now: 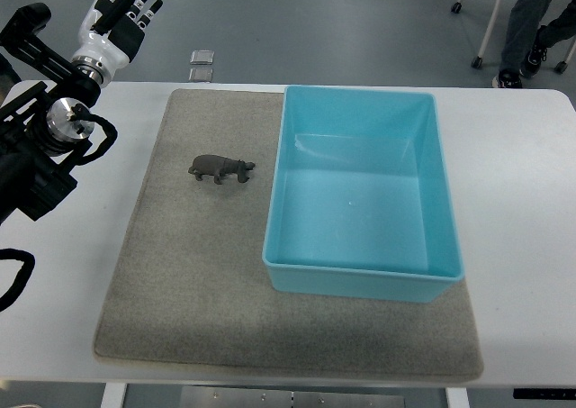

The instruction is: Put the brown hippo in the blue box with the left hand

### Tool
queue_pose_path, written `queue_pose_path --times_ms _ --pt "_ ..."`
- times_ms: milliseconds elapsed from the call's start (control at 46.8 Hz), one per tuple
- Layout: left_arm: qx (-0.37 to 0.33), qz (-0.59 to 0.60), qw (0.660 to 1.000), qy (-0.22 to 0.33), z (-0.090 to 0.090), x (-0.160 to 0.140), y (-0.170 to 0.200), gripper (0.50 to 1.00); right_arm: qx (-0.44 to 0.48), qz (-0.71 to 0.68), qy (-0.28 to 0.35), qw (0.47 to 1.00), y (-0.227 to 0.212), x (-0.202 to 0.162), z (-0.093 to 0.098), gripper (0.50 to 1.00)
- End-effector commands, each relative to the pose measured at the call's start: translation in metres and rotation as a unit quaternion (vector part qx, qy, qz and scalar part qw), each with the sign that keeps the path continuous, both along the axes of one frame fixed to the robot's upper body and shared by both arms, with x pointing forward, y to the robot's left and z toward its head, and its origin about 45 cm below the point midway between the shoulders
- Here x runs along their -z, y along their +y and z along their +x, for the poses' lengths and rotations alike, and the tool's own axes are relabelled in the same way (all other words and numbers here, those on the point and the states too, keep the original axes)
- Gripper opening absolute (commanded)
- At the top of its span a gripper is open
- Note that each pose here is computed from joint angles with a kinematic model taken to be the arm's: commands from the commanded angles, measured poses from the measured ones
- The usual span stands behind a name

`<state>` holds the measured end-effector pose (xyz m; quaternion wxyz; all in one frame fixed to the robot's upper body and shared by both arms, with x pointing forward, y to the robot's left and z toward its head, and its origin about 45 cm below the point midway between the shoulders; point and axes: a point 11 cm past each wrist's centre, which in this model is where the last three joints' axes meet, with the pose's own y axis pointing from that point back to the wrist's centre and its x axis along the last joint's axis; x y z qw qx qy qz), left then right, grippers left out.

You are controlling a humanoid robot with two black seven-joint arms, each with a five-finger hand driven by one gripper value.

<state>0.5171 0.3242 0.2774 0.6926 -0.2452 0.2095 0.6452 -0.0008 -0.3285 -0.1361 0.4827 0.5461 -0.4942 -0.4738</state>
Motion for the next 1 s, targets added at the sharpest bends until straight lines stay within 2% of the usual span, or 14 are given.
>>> queue_pose_path --times_ms 0,984 --pt "0.0 0.0 1.0 0.0 -0.0001 0.0 0.0001 0.996 0.0 0.0 0.0 1.0 -0.0002 0.0 0.0 0.936" --pt "0.0 0.004 1.0 0.003 -0.0015 0.0042 0.0001 0.996 0.0 0.0 0.0 1.0 -0.0002 0.0 0.0 0.936"
